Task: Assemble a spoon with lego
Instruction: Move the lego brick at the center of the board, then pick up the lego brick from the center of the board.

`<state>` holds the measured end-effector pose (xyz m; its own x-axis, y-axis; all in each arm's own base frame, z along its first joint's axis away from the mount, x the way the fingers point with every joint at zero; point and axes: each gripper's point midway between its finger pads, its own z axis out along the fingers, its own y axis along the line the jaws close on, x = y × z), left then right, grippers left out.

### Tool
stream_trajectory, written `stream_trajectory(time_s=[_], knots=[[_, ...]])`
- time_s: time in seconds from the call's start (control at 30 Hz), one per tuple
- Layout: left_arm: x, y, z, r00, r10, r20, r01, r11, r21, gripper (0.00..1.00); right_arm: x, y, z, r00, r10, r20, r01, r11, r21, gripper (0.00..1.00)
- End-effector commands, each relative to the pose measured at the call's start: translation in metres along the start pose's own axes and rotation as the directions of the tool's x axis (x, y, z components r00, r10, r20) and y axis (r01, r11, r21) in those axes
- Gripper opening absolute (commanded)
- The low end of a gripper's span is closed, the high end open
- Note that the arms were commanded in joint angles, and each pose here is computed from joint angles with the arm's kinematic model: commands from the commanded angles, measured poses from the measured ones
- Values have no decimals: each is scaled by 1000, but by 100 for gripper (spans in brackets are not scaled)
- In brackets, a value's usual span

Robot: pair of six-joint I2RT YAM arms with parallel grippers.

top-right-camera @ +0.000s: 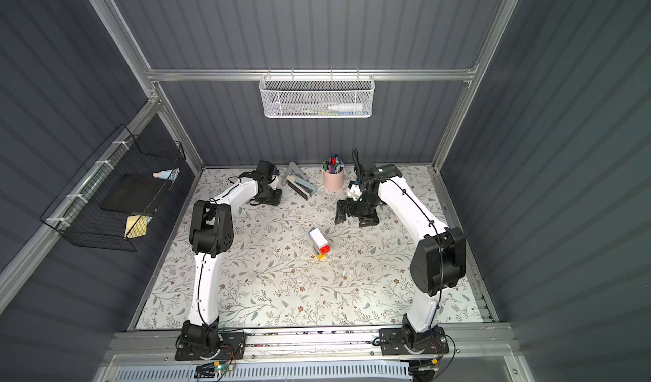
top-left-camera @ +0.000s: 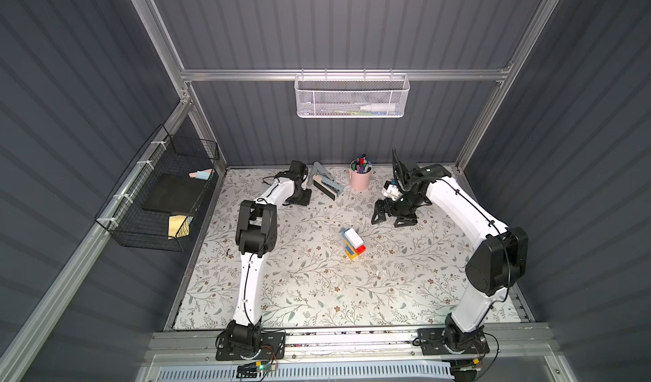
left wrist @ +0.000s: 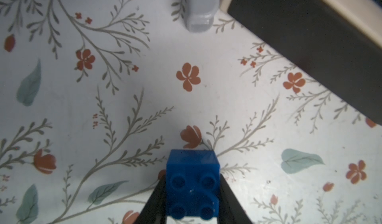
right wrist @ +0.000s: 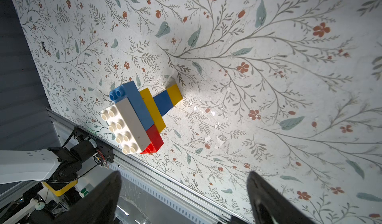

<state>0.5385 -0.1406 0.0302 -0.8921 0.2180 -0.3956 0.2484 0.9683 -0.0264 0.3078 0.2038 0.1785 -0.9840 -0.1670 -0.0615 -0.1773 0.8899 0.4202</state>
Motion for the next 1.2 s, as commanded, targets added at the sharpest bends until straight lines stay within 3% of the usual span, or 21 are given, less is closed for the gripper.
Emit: stream_trajectory(time_s=[0.0, 0.23, 0.5, 0.67, 0.83, 0.93, 1.0, 1.17], knots=[[11, -3, -18, 999, 17, -27, -17, 1000, -2, 37, 8, 2, -6, 1000, -13, -6, 13, 1000, -16, 94], [35, -21, -44, 998, 10, -55, -9, 1000, 20, 37, 8, 2, -4, 1000, -6, -10, 6, 1000, -22, 94], [110, -75, -60, 986, 13, -165, 5, 994, 108, 38, 12, 4, -4, 1000, -8, -13, 8, 999, -34, 93], [144, -84, -57, 974, 5, -227, 20, 994, 107, 39, 16, 3, -6, 1000, -10, -9, 9, 999, -37, 93], [151, -82, -57, 973, -4, -231, 26, 995, 95, 42, 17, 4, -9, 1000, -14, -4, 14, 999, -38, 93], [150, -81, -55, 972, -11, -233, 31, 996, 85, 59, 19, 4, -11, 1000, -17, 1, 17, 999, -35, 94], [143, -82, -56, 975, -16, -221, 36, 996, 85, 63, 20, 4, -11, 1000, -15, 1, 15, 999, -35, 94], [132, -83, -55, 979, -18, -205, 36, 996, 84, 60, 23, 4, -11, 1000, -9, -2, 9, 999, -35, 94]])
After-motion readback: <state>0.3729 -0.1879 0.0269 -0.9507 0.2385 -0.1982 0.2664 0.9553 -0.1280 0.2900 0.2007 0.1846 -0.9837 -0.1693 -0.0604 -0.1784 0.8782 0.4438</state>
